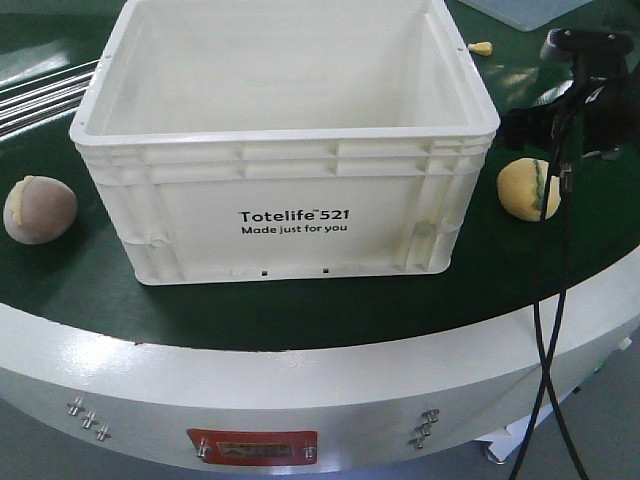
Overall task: Place moving items into box and shelve
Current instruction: 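Lower the right gripper onto the cream plush ball and close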
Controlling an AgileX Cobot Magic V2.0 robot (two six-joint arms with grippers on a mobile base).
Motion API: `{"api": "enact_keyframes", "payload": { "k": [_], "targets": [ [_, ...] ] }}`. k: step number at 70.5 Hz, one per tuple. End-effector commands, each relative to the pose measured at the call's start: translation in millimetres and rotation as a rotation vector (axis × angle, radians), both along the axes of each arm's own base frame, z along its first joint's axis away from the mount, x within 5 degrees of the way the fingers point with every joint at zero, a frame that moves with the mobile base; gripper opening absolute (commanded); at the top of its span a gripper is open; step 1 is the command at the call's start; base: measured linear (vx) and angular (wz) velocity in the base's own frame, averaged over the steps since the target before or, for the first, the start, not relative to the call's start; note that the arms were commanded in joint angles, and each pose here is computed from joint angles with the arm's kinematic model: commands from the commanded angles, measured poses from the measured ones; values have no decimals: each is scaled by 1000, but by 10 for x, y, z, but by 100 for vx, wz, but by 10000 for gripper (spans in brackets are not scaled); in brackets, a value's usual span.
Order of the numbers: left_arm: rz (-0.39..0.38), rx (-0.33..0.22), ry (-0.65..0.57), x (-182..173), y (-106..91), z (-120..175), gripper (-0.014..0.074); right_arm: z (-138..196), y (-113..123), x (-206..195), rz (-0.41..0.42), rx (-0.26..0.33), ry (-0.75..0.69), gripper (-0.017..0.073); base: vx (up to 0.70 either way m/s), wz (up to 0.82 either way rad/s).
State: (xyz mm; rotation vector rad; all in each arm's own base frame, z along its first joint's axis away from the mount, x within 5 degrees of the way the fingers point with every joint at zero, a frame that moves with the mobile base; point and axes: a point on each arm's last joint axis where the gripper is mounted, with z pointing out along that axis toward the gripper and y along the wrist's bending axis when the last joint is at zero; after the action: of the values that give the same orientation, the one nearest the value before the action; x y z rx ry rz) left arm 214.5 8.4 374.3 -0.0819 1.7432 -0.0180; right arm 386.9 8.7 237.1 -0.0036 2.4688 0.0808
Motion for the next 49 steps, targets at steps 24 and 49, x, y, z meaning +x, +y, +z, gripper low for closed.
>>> {"api": "enact_keyframes", "payload": {
  "k": [24,49],
  "targets": [
    [9,-14,-126,-28,9,225,576,-8,-81,128,24,-108,-43,578,0,0],
    [9,-15,-119,-29,9,219,576,-319,-141,199,2,-169,41,302,0,0]
  ]
}}
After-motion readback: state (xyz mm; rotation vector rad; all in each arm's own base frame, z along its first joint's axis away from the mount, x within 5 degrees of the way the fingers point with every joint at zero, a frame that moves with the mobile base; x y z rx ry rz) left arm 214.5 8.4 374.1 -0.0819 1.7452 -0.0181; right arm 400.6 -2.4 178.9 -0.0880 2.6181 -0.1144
